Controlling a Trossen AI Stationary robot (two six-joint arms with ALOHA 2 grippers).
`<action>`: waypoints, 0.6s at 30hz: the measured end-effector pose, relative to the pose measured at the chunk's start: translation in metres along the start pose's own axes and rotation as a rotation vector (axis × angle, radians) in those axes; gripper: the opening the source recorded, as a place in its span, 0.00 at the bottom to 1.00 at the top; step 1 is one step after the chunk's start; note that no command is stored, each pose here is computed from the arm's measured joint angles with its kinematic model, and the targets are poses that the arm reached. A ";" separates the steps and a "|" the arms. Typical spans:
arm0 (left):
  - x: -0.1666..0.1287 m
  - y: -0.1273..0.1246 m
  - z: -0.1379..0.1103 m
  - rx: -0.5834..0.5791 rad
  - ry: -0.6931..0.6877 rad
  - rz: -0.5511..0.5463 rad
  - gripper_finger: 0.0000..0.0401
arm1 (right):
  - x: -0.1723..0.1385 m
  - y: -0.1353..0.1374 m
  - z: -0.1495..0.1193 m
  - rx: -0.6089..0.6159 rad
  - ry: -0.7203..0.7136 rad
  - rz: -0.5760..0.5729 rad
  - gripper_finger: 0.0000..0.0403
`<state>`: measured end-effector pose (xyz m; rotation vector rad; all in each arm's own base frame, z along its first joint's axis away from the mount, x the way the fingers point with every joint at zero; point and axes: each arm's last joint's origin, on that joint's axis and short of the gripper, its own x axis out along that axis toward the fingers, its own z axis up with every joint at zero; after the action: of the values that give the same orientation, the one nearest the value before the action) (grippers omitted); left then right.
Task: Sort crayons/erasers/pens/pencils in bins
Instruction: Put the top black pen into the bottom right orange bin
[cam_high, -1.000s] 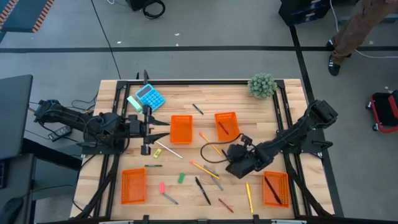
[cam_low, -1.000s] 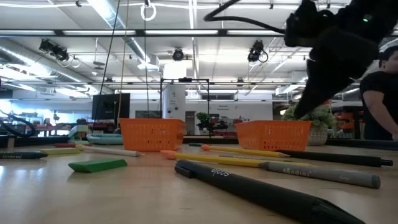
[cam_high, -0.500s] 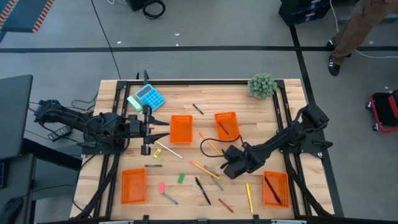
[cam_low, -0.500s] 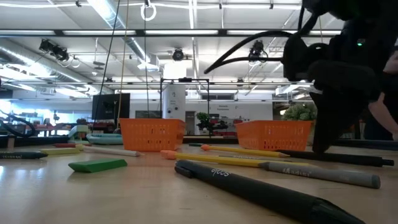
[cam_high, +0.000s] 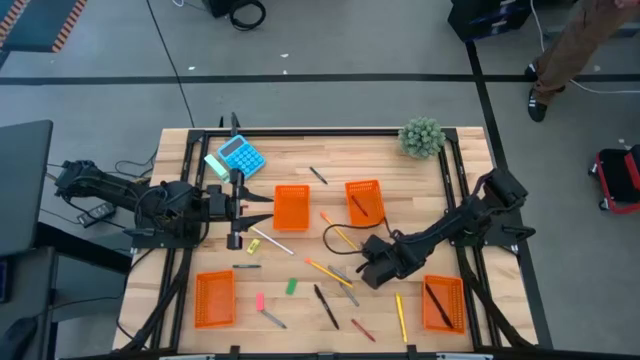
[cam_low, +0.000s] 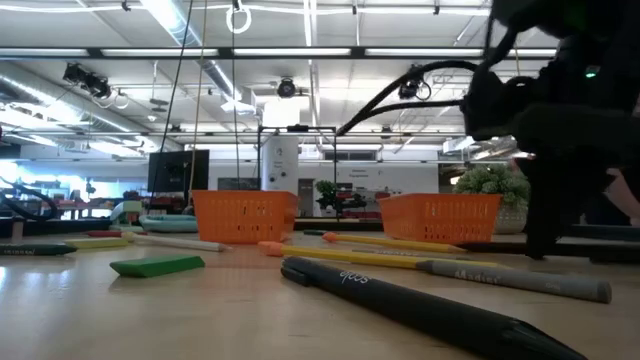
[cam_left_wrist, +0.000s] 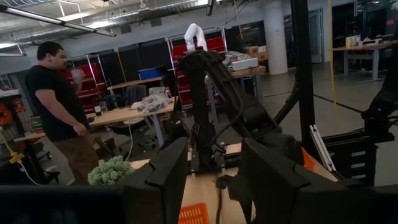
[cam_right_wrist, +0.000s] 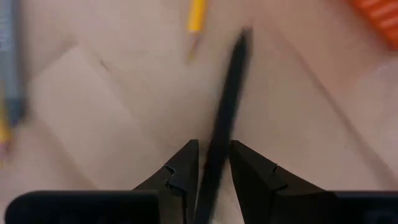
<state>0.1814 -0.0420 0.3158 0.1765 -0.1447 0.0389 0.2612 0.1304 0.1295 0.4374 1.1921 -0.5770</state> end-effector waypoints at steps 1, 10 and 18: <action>0.000 0.000 0.000 0.000 0.000 0.001 0.40 | 0.000 0.000 -0.001 -0.005 0.000 -0.002 0.25; 0.000 0.000 0.000 -0.001 0.001 0.000 0.40 | -0.003 -0.003 -0.004 -0.008 0.014 -0.023 0.25; 0.000 0.000 -0.001 0.001 0.006 -0.002 0.40 | -0.004 -0.006 -0.006 -0.035 0.049 -0.044 0.25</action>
<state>0.1815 -0.0420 0.3152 0.1774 -0.1388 0.0379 0.2527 0.1302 0.1314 0.3985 1.2597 -0.5846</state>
